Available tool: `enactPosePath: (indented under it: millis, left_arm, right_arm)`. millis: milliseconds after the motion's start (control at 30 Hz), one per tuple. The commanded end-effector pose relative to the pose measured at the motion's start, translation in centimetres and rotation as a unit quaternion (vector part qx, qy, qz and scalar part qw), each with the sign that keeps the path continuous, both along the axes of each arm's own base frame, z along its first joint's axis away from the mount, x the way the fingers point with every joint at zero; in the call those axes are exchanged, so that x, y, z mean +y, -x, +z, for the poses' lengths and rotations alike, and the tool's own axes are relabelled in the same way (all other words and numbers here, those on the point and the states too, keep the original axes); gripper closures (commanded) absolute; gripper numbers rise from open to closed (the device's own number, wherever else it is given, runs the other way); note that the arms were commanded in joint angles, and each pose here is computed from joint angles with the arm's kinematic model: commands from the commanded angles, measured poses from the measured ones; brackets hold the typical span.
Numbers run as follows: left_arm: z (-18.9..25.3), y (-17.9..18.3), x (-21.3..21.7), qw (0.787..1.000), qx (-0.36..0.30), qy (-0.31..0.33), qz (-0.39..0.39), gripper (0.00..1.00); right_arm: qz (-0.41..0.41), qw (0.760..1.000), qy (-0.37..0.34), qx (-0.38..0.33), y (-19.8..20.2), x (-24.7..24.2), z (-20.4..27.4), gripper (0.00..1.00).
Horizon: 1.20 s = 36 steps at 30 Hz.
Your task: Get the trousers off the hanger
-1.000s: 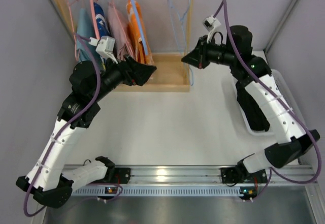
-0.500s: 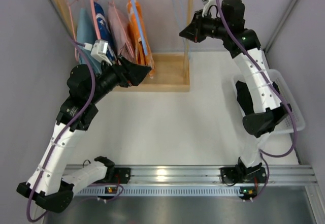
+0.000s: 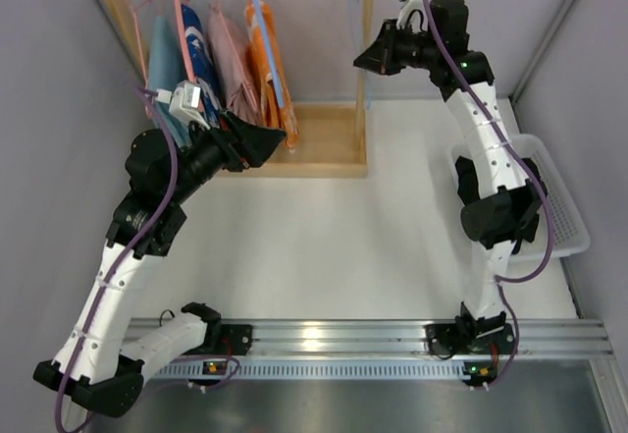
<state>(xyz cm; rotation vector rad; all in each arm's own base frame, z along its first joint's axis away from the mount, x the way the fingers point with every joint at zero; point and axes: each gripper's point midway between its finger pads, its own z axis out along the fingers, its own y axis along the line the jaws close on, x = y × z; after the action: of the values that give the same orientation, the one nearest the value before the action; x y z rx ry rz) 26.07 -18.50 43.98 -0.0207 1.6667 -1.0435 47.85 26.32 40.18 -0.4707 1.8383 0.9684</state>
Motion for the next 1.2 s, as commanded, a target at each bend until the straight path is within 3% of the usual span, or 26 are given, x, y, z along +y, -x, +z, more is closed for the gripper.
enactPosePath:
  millis: [0, 67, 167, 233, 267, 367, 500, 600, 700, 933, 1000, 1167]
  left_arm:
    - [1.4, 0.3, 0.2, 0.999, -0.031, 0.008, -0.001, 0.01]
    - [1.6, 0.2, 0.4, 0.999, -0.039, 0.001, 0.000, 0.01]
    - [2.3, 0.3, 0.4, 0.999, -0.052, -0.005, -0.008, 0.01]
    - [2.8, 0.6, 0.4, 0.998, -0.061, -0.007, -0.014, 0.01]
    - [2.9, 0.7, 0.4, 0.998, -0.067, -0.011, -0.014, 0.01]
    - [3.6, 0.7, 0.9, 0.996, -0.083, -0.019, -0.007, 0.01]
    - [4.9, 1.0, 1.4, 0.994, -0.104, -0.028, 0.001, 0.01]
    - [6.2, 0.9, 1.8, 0.993, -0.113, -0.030, 0.012, 0.05]
    - [7.8, -0.2, 2.1, 0.992, -0.115, -0.028, 0.030, 0.12]
    - [10.7, -4.8, 1.8, 0.990, -0.114, -0.044, 0.065, 0.21]
    - [12.9, -5.3, 2.1, 0.987, -0.132, -0.034, 0.079, 0.27]
    - [11.7, -10.6, 3.3, 0.981, -0.098, -0.038, 0.161, 0.53]
  right_arm:
    - [0.001, 1.000, -0.020, -0.018, 0.0, -0.4, 1.9, 0.94]
    - [0.002, 0.999, -0.019, -0.025, 0.5, -0.5, 2.4, 0.72]
    - [0.000, 0.999, -0.023, -0.037, 1.6, -0.7, 3.6, 0.51]
    - [-0.001, 0.999, -0.023, -0.029, 2.2, -0.8, 3.2, 0.42]
    - [-0.004, 0.999, -0.026, -0.037, 3.2, -1.1, 4.2, 0.32]
    - [-0.013, 0.999, -0.027, -0.042, 5.0, -2.0, 5.1, 0.20]
    - [-0.036, 0.998, -0.008, -0.045, 7.1, -3.5, 4.8, 0.13]
    - [-0.055, 0.997, 0.024, -0.051, 8.7, -5.0, 4.1, 0.10]
    - [-0.077, 0.994, 0.053, -0.065, 9.8, -6.7, 3.7, 0.01]
    - [-0.116, 0.988, 0.071, -0.075, 12.3, -9.6, 3.5, 0.01]
    - [-0.122, 0.987, 0.074, -0.074, 12.5, -9.9, 2.9, 0.01]
    - [-0.130, 0.985, 0.073, -0.082, 13.2, -10.3, 3.1, 0.00]
